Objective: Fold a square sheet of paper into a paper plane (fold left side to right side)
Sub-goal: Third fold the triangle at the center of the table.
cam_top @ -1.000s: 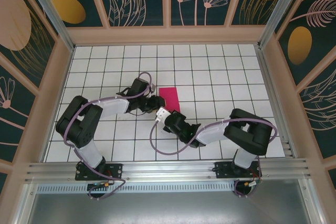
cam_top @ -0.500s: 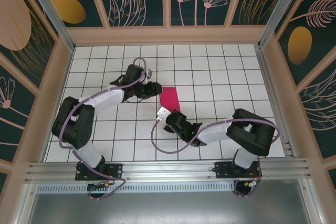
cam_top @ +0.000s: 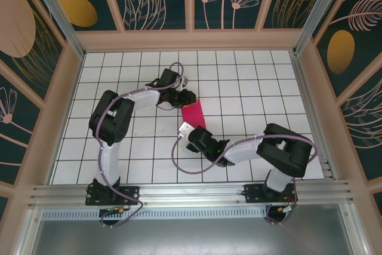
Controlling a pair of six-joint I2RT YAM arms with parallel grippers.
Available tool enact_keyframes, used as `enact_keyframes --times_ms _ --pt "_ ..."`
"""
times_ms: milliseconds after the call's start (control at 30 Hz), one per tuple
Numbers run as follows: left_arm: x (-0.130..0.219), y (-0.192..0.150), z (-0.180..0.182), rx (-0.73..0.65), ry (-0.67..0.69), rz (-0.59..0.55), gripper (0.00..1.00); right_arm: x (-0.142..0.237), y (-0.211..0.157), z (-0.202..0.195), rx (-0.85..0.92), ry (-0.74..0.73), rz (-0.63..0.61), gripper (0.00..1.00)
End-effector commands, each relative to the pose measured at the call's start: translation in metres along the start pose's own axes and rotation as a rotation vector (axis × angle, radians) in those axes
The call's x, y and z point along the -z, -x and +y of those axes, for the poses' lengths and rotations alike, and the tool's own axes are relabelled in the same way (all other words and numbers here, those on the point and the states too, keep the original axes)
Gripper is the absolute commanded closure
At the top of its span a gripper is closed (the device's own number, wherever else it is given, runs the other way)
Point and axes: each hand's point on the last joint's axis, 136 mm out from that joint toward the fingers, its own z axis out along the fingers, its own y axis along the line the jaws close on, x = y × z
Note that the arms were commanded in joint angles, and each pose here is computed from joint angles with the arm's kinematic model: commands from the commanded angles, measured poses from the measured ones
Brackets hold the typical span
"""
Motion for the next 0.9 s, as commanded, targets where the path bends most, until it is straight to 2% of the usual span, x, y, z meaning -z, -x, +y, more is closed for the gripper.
enact_keyframes --times_ms 0,200,300,600,867 --pt "-0.012 -0.004 0.003 -0.019 0.023 0.032 0.69 -0.005 0.003 0.003 -0.036 0.028 0.010 1.00" --pt "-0.027 -0.012 0.023 -0.009 0.082 0.060 0.76 -0.010 0.004 0.003 -0.088 0.094 0.044 1.00" --pt "-0.031 -0.018 0.031 -0.013 0.106 0.073 0.79 -0.011 0.004 0.004 -0.145 0.174 0.060 1.00" --pt "-0.036 -0.031 0.045 -0.015 0.138 0.099 0.82 -0.011 0.007 -0.015 -0.351 0.352 0.071 1.00" --pt "-0.037 -0.034 0.046 -0.017 0.139 0.103 0.83 -0.014 0.006 -0.036 -0.498 0.423 0.061 1.00"
